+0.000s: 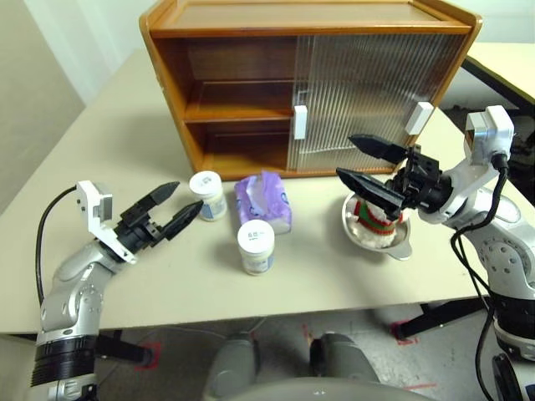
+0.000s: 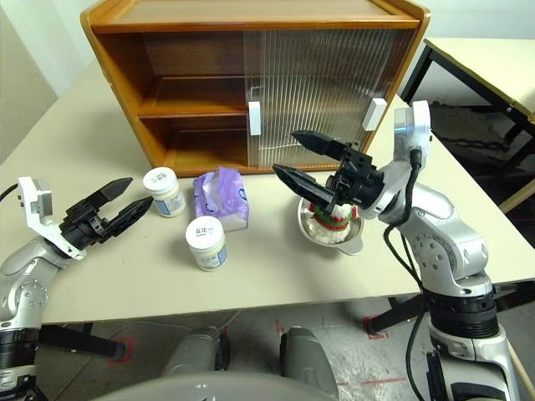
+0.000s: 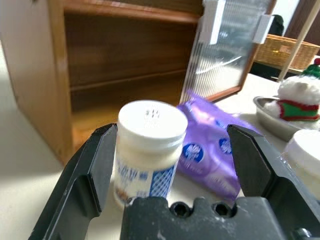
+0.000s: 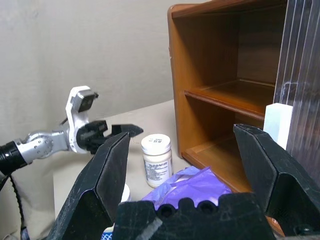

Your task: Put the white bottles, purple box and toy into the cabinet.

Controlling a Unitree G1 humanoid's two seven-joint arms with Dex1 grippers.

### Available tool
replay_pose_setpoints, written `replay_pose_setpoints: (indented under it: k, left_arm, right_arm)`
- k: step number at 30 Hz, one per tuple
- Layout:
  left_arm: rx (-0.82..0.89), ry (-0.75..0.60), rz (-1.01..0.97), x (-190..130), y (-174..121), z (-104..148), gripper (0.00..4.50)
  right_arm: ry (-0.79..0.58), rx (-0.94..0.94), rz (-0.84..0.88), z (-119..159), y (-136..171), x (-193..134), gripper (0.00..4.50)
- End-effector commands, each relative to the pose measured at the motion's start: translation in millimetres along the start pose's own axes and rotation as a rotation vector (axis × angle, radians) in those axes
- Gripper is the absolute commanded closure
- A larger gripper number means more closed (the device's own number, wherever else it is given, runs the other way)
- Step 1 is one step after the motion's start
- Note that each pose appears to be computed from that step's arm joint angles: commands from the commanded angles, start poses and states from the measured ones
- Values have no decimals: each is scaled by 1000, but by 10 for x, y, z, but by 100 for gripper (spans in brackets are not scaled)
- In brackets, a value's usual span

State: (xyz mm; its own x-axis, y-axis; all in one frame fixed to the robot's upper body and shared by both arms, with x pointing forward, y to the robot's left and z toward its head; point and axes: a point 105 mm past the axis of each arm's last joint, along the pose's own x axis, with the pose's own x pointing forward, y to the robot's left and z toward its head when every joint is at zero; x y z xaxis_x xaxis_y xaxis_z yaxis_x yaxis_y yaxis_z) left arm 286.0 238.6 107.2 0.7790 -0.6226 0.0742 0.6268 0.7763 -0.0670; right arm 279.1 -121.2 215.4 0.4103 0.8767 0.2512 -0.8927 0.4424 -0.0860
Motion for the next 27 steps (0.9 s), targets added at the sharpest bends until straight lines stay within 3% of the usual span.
replay_pose_setpoints:
  k: [1, 13, 27]
  left_arm:
    - [8, 10, 22, 18, 39, -100, 5]
    - [1, 65, -32, 178, -43, -428, 5]
    - [66, 74, 40, 164, 155, -477, 5]
  right_arm:
    - [8, -12, -3, 29, -5, -16, 0]
    - [14, -30, -16, 92, 4, -27, 0]
    - [9, -25, -37, 86, 32, -40, 0]
